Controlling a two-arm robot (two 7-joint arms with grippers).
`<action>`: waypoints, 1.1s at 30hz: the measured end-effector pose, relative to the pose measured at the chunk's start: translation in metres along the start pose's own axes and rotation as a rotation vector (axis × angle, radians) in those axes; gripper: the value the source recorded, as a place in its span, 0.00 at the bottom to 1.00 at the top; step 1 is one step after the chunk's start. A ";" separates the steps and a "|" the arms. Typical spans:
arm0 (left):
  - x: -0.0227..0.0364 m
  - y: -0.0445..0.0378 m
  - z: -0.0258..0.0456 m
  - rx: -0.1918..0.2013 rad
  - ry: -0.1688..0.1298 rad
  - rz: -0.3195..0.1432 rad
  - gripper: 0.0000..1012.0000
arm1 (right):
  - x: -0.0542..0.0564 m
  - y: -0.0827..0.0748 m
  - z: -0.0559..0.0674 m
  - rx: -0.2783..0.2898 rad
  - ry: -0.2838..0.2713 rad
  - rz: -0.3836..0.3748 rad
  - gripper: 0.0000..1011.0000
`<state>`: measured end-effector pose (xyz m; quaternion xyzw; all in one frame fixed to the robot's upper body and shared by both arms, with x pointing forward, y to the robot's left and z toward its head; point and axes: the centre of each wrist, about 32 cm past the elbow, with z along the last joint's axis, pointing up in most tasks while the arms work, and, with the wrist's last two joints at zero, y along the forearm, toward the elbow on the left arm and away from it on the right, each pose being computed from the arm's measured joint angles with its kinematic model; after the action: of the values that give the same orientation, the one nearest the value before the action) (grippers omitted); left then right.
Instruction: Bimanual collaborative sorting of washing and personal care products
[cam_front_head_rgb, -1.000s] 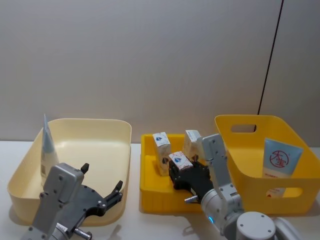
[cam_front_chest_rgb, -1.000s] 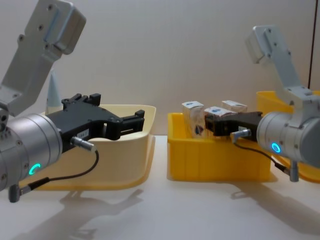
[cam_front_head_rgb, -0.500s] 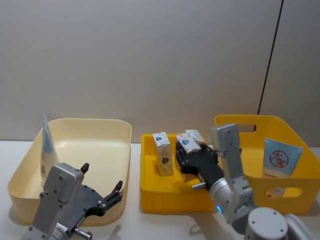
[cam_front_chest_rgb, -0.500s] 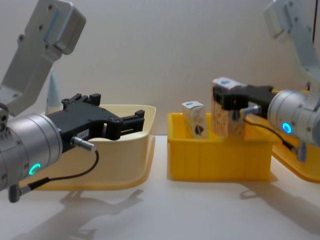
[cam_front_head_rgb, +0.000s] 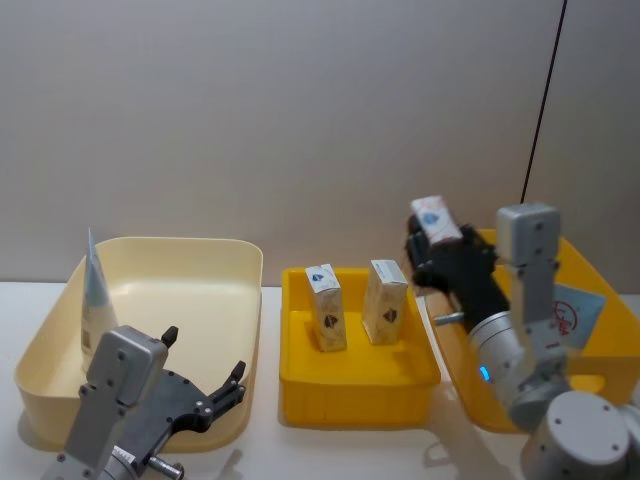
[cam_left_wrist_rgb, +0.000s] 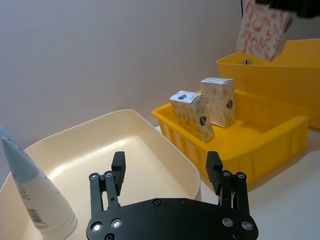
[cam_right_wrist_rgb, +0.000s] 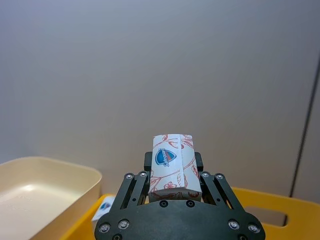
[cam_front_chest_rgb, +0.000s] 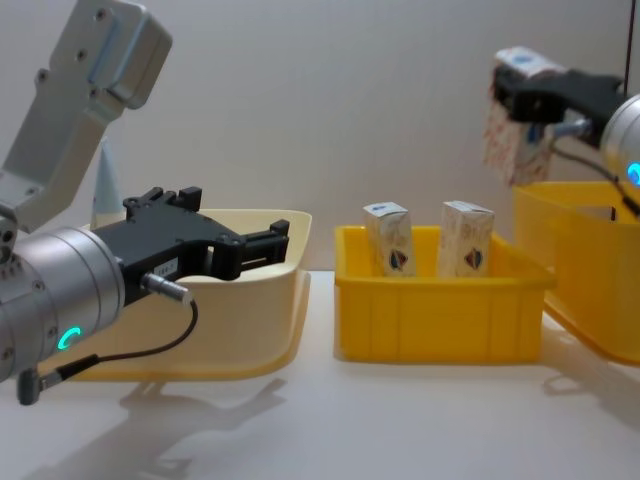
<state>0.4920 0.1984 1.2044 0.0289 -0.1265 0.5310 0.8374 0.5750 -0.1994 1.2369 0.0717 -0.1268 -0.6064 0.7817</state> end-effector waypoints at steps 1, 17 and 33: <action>0.0000 0.0000 0.0000 0.000 0.000 0.000 0.99 | 0.001 0.000 0.001 0.007 -0.002 -0.007 0.40; 0.0000 0.0000 0.0000 0.000 0.000 0.000 0.99 | 0.048 -0.016 0.027 0.120 -0.062 -0.226 0.40; 0.0000 0.0000 0.0000 0.000 0.000 0.000 0.99 | 0.075 -0.039 0.034 0.114 -0.116 -0.367 0.40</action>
<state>0.4920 0.1984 1.2044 0.0289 -0.1265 0.5310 0.8374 0.5467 -0.2798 1.2680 0.1027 -0.1906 -0.7337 0.6441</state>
